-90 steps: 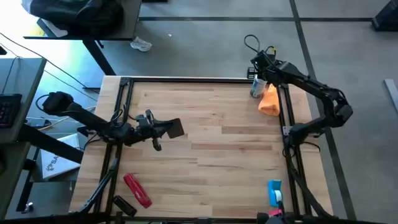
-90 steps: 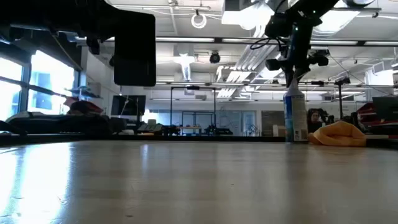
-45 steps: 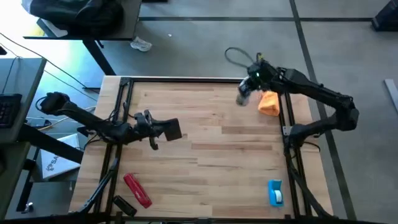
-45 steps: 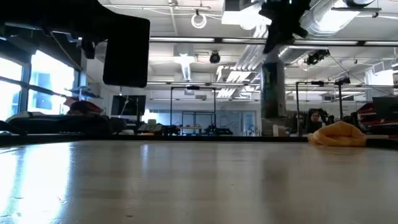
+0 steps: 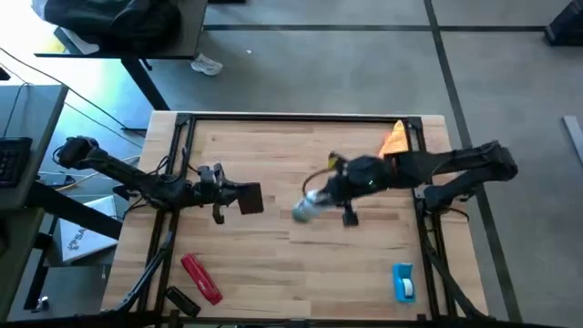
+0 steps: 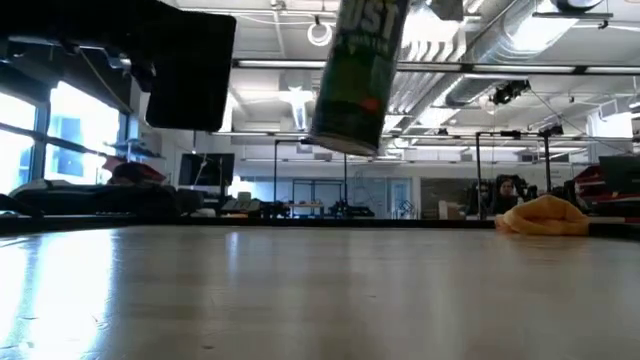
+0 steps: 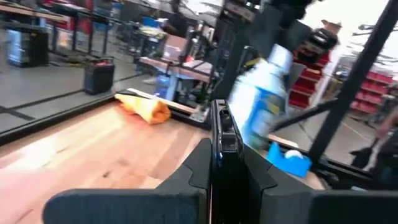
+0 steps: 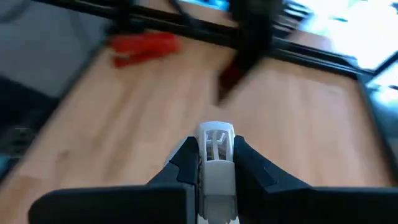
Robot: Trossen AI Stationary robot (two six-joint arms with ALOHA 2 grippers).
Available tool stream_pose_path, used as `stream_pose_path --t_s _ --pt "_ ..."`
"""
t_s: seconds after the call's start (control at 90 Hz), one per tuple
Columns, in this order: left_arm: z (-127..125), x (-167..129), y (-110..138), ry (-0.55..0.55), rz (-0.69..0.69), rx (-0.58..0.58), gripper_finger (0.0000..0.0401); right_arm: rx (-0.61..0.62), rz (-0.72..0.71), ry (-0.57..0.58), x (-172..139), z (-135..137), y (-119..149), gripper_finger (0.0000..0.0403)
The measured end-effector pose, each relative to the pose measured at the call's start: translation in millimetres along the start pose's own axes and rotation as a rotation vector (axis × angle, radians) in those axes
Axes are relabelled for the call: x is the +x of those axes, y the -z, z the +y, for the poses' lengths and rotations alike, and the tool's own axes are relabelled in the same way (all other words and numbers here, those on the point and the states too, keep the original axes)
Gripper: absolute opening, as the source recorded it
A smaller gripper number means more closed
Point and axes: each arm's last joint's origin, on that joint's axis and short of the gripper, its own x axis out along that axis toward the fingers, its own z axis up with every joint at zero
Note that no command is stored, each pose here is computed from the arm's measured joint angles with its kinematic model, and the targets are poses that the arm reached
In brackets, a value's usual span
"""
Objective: Apply microfiber cloth
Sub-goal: Spray the front and back of the cellphone using a spray bottle
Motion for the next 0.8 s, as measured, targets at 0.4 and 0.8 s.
stream_pose_path --t_s 0.4,0.8 --pt "5.9 9.3 6.4 0.094 0.073 -0.004 0.0015 -0.352 0.158 -0.333 87.5 29.8 -56.6 0.0027" --pt "0.5 16.4 10.6 0.255 0.085 0.039 0.0015 -0.599 0.101 -0.609 125.2 37.8 -56.3 0.0026"
